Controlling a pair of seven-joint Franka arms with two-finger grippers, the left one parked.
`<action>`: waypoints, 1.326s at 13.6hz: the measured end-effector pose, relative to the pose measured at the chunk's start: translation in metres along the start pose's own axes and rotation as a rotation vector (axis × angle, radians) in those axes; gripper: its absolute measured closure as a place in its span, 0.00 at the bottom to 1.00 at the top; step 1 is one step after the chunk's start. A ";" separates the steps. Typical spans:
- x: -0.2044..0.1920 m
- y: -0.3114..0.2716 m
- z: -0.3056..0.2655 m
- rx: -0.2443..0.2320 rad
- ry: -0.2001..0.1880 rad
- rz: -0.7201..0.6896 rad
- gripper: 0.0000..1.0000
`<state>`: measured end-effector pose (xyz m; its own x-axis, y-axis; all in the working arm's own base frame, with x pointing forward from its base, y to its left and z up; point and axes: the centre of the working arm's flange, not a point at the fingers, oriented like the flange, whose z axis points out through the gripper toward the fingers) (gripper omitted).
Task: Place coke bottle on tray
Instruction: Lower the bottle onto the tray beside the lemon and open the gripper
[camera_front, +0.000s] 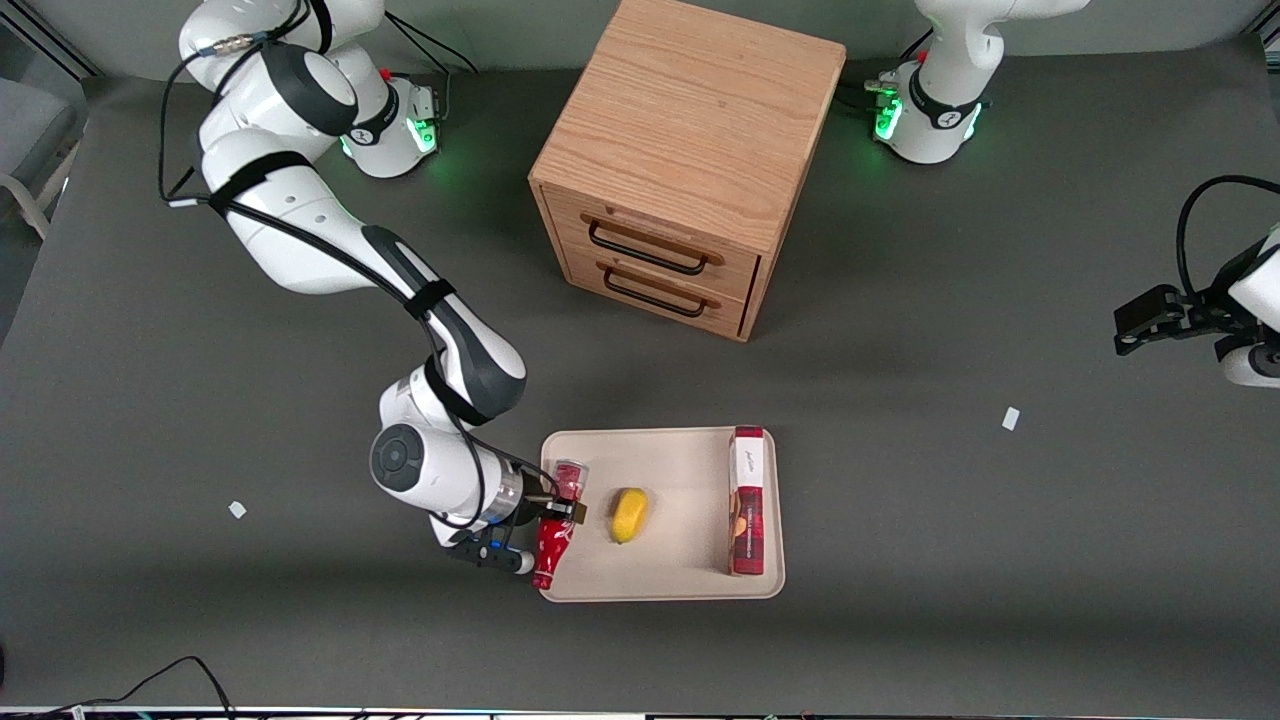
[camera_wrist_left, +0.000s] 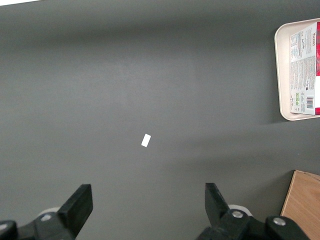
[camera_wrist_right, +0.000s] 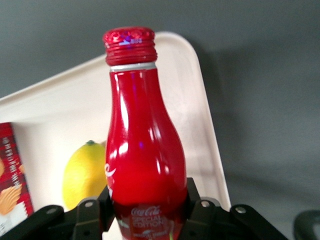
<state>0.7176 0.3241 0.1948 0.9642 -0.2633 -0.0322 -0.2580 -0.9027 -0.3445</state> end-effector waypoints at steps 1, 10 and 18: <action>-0.004 0.000 0.009 -0.002 -0.008 0.014 0.44; -0.008 -0.003 0.017 0.001 -0.008 0.026 0.18; -0.007 -0.003 0.015 0.004 -0.003 0.025 0.00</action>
<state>0.7126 0.3339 0.1820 0.9576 -0.2849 -0.0434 -0.2819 -0.8945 -0.3471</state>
